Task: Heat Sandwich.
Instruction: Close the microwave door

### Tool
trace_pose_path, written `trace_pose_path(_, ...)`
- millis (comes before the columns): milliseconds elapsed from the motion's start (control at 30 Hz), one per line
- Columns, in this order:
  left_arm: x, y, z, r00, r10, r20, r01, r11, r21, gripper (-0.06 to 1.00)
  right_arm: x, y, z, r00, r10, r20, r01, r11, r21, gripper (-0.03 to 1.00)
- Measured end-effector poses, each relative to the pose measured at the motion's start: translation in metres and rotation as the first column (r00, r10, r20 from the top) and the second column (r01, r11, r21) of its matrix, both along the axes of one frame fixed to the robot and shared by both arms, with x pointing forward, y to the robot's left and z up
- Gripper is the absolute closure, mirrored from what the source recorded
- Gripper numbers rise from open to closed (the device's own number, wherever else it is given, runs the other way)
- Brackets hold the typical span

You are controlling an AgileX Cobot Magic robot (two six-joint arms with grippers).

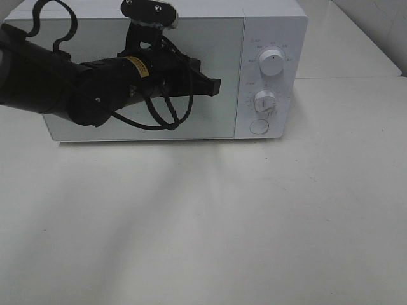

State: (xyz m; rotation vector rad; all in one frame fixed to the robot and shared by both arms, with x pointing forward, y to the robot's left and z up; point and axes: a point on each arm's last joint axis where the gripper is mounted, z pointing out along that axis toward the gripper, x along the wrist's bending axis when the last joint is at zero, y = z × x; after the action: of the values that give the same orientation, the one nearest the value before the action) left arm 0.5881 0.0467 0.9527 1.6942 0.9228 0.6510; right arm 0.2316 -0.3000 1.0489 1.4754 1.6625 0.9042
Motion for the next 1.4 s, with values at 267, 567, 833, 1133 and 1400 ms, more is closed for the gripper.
trace_pose_path(267,0.001,0.000,0.000,1.000,-0.004,0.006,0.003,1.000,0.017,0.94,0.000,0.000,0.000,1.000,0.000,0.000,0.000,1.000,0.000,0.22)
trace_pose_path(567,0.000,0.000,-0.001,1.000,-0.005,0.006,0.005,1.000,0.020,0.94,0.000,0.000,0.000,1.000,0.000,0.000,0.000,1.000,0.000,0.22)
trace_pose_path(833,-0.001,0.000,0.000,1.000,-0.005,0.004,0.005,1.000,0.020,0.94,0.000,0.000,0.000,1.000,0.000,0.000,0.000,1.000,0.000,0.22)
trace_pose_path(1133,-0.013,0.016,0.008,0.999,0.054,0.001,-0.054,0.998,-0.033,0.94,0.000,0.000,0.000,1.000,0.000,0.000,0.000,1.000,0.000,0.22)
trace_pose_path(1400,-0.037,0.015,0.010,1.000,0.017,-0.019,-0.018,1.000,-0.020,0.94,0.000,0.000,0.000,1.000,0.000,0.000,0.000,1.000,0.000,0.22)
